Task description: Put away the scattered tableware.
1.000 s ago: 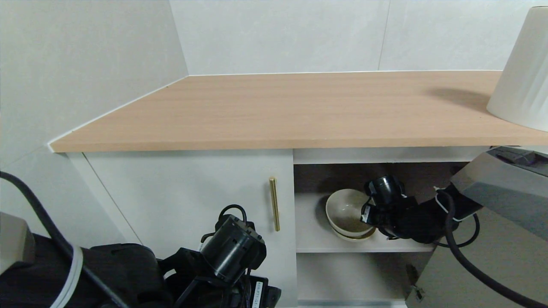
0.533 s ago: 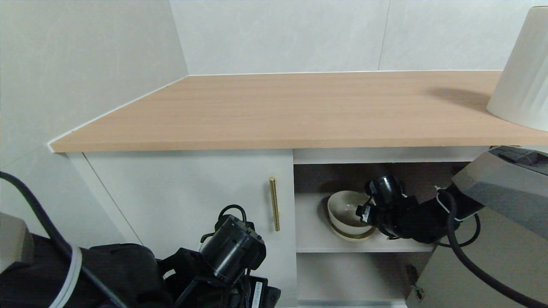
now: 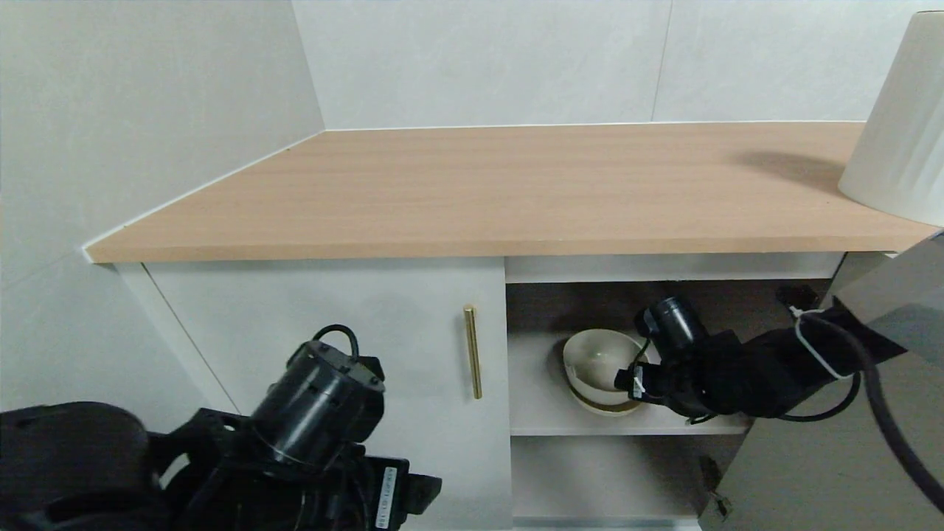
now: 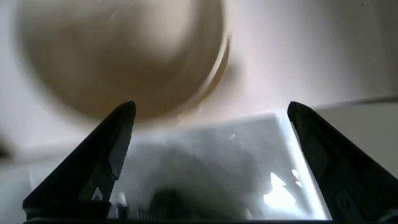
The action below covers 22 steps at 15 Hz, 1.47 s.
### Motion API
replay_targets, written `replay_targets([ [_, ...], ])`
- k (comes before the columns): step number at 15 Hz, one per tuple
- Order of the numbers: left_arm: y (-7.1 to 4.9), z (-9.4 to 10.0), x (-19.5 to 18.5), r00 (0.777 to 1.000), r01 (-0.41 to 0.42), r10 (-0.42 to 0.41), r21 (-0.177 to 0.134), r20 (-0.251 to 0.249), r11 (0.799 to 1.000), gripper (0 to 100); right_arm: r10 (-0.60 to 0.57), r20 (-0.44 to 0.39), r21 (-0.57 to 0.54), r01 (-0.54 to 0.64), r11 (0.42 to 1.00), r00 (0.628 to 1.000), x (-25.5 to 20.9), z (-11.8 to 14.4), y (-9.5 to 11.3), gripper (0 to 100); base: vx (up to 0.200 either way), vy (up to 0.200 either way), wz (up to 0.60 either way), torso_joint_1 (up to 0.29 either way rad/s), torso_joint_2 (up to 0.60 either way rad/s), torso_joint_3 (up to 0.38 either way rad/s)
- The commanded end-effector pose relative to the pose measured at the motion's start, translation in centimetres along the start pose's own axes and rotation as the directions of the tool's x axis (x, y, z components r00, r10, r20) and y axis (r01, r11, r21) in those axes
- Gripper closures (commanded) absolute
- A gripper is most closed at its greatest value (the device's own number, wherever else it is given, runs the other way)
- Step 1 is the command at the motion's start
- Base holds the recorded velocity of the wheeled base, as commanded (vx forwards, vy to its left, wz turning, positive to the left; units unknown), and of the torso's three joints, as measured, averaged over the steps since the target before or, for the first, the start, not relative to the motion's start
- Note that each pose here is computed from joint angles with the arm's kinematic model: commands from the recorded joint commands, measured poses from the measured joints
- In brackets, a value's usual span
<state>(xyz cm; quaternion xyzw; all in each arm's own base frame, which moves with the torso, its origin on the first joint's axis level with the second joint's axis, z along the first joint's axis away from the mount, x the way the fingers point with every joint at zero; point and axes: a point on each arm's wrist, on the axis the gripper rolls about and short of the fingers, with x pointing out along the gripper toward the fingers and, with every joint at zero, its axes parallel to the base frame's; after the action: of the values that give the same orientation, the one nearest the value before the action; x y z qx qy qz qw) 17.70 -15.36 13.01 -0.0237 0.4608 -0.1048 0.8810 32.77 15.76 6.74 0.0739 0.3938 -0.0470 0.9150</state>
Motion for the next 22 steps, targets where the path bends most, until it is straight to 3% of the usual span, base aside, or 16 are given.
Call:
replay_targets([
  [1,1.9,-0.3,-4.2,0.996,0.034,-0.031,-0.037,0.078,0.999,0,0.156,-0.013,-0.148,-0.156,0.977,0.988,-7.6,-0.2,-0.8,0,0.0,0.0,0.0,0.0,0.0,0.0],
  [3,2.6,-1.2,-5.1,0.996,0.046,-0.043,-0.036,0.081,0.998,0,0.256,-0.031,-0.277,-0.255,0.927,0.966,-12.0,-1.2,-1.7,0,0.0,0.0,0.0,0.0,0.0,0.0],
  [5,2.9,-1.2,-5.9,0.992,0.061,-0.058,-0.025,0.108,0.998,0,0.286,-0.055,-0.304,-0.288,0.908,0.957,-15.0,-1.6,-2.2,0,0.0,0.0,0.0,0.0,0.0,0.0],
  [9,3.4,-1.0,-6.8,0.987,0.06,-0.064,0.031,0.15,0.998,0,0.287,-0.059,-0.238,-0.293,0.926,0.956,-17.9,-1.5,-3.7,0,0.0,0.0,0.0,0.0,0.0,0.0],
  [13,3.3,-1.0,-6.1,0.991,0.047,-0.052,0.036,0.127,0.998,0,0.289,-0.081,-0.165,-0.298,0.94,0.954,-19.2,-1.1,-3.4,0,0.0,0.0,0.0,0.0,0.0,0.0],
  [17,3.3,-1.1,-6.1,0.991,0.046,-0.05,0.037,0.124,0.998,0,0.283,-0.096,-0.17,-0.295,0.94,0.954,-20.1,-1.4,-4.1,0,0.0,0.0,0.0,0.0,0.0,0.0],
  [22,3.4,-1.1,-6.1,0.99,0.041,-0.045,0.034,0.13,0.999,0,0.252,-0.135,-0.185,-0.274,0.944,0.958,-19.0,-1.8,-3.8,0,-0.2,0.0,0.0,0.004,0.0,0.0],
])
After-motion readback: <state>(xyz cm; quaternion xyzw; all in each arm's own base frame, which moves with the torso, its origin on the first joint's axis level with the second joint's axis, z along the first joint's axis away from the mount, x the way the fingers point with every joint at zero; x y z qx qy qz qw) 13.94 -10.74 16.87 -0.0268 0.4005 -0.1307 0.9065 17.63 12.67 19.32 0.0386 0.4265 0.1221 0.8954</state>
